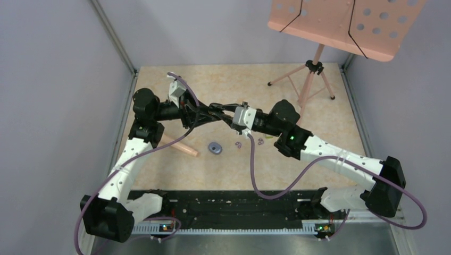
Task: Insert the wireless bluetooth earbuds into the charging case
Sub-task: Place the earbud in the charging case, then adjust the charging case at the center of the board.
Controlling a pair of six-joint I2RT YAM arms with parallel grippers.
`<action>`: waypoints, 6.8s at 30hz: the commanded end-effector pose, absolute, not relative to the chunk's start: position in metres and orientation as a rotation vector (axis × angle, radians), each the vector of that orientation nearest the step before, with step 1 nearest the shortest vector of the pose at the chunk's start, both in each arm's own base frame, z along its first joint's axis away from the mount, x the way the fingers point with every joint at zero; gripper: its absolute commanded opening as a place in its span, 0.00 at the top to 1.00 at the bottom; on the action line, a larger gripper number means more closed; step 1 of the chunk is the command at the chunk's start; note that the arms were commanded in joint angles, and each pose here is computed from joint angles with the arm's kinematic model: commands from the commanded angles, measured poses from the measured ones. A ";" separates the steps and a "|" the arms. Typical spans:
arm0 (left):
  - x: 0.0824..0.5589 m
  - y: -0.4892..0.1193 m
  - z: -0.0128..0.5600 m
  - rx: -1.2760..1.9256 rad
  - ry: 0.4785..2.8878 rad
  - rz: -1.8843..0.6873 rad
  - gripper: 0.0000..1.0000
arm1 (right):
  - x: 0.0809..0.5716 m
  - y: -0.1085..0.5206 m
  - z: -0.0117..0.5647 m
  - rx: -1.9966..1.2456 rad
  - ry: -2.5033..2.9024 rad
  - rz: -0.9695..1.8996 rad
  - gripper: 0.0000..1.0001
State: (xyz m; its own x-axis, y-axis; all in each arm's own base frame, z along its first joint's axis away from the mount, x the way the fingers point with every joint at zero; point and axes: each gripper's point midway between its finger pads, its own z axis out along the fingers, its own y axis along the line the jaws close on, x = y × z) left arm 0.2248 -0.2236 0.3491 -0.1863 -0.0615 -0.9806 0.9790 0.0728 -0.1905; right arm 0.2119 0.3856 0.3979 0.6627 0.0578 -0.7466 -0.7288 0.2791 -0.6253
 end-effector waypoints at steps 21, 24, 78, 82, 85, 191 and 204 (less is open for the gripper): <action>0.221 -0.222 0.373 1.029 1.239 -1.240 1.00 | 0.219 0.393 0.394 -1.144 0.767 0.617 1.00; 0.226 -0.220 0.375 0.986 1.258 -1.232 1.00 | 0.219 0.392 0.393 -1.143 0.769 0.618 1.00; 0.231 -0.212 0.390 0.936 1.237 -1.213 1.00 | 0.222 0.399 0.389 -1.112 0.801 0.643 1.00; 0.230 -0.212 0.390 0.938 1.235 -1.213 1.00 | 0.224 0.396 0.390 -1.097 0.810 0.631 1.00; 0.229 -0.212 0.389 0.940 1.235 -1.213 1.00 | 0.225 0.397 0.387 -1.103 0.824 0.635 0.93; 0.245 -0.213 0.364 0.953 1.315 -1.193 1.00 | 0.256 0.374 0.366 -1.187 1.454 1.447 0.68; 0.246 -0.214 0.360 0.951 1.314 -1.202 1.00 | 0.253 0.380 0.367 -1.205 1.428 1.447 0.75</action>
State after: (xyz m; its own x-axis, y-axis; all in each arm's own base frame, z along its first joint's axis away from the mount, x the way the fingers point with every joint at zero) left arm 0.2434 -0.2128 0.3486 -0.1806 -0.0805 -0.9803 0.9668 0.1689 -0.1920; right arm 0.2597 0.3712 0.3561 -0.3217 -0.1149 -0.9399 -0.9442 -0.0353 0.3275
